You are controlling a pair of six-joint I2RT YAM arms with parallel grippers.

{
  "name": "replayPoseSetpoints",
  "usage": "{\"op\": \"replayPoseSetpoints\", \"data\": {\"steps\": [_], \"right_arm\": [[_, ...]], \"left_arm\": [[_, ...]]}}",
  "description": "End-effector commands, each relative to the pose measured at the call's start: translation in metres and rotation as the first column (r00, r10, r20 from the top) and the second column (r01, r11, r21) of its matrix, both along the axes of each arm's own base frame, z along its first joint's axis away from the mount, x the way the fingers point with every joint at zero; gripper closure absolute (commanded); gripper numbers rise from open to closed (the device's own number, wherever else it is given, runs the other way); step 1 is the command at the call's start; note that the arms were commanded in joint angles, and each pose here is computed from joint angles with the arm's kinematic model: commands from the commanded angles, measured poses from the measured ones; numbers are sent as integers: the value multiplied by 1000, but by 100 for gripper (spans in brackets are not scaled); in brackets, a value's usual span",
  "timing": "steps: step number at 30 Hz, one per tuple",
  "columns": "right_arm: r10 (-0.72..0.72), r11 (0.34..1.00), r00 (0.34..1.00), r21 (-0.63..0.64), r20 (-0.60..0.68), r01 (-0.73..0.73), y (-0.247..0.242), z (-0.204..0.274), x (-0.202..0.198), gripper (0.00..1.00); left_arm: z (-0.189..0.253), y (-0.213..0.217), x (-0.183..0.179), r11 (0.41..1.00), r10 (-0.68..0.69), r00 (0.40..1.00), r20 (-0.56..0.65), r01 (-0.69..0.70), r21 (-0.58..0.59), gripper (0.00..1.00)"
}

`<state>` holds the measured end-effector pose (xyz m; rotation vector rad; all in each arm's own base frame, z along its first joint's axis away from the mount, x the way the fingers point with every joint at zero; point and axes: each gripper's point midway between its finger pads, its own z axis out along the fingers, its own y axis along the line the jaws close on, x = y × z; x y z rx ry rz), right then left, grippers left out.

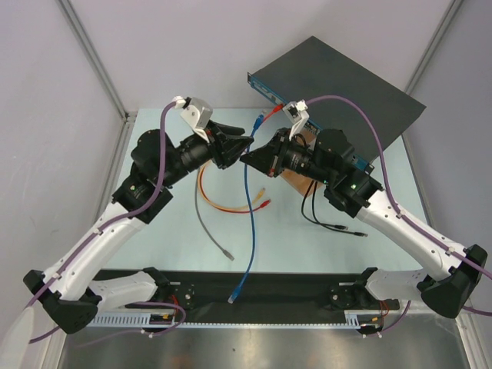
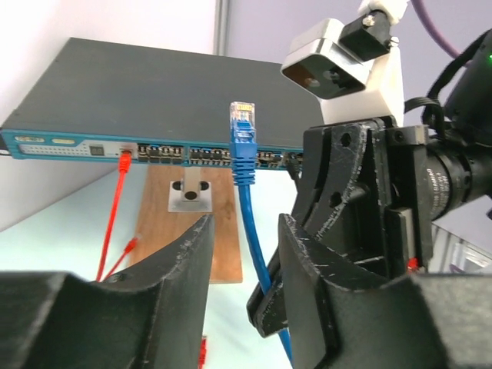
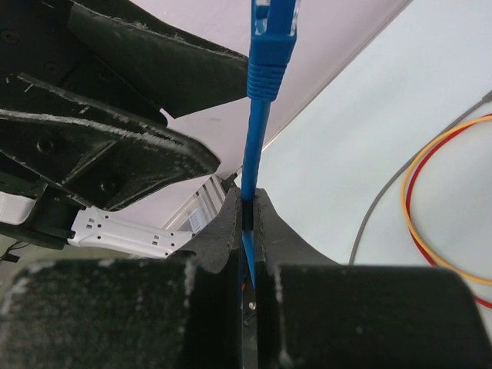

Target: Insert the plug into the switch port

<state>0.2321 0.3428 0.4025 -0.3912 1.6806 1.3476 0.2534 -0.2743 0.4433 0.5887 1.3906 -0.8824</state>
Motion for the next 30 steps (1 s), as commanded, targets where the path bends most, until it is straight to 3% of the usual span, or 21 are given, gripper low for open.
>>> {"op": "replayPoseSetpoints", "data": {"steps": [1,11,20,23,24,27,30], "right_arm": [[-6,998,999,60,40,3,-3,25,-6,100],[0,998,999,59,40,-3,-1,25,-8,100],[-2,998,999,60,35,0,-2,24,-9,100],[-27,998,998,51,53,24,-10,26,-3,78],[-32,999,998,27,45,31,-15,21,-1,58],[-80,996,992,-41,98,84,-46,19,13,29],[-139,983,978,-101,157,156,-90,26,21,21]], "left_arm": [[25,3,3,999,40,994,98,-39,-12,57],[20,-5,10,999,52,993,106,-53,12,60],[20,-6,13,998,57,994,97,-57,5,96],[16,-12,9,1000,20,997,71,-21,17,100],[10,-13,7,999,8,999,48,-10,38,100],[-5,-17,2,997,-24,999,-42,27,74,100],[-24,-21,0,993,-34,989,-145,50,109,100]]}}
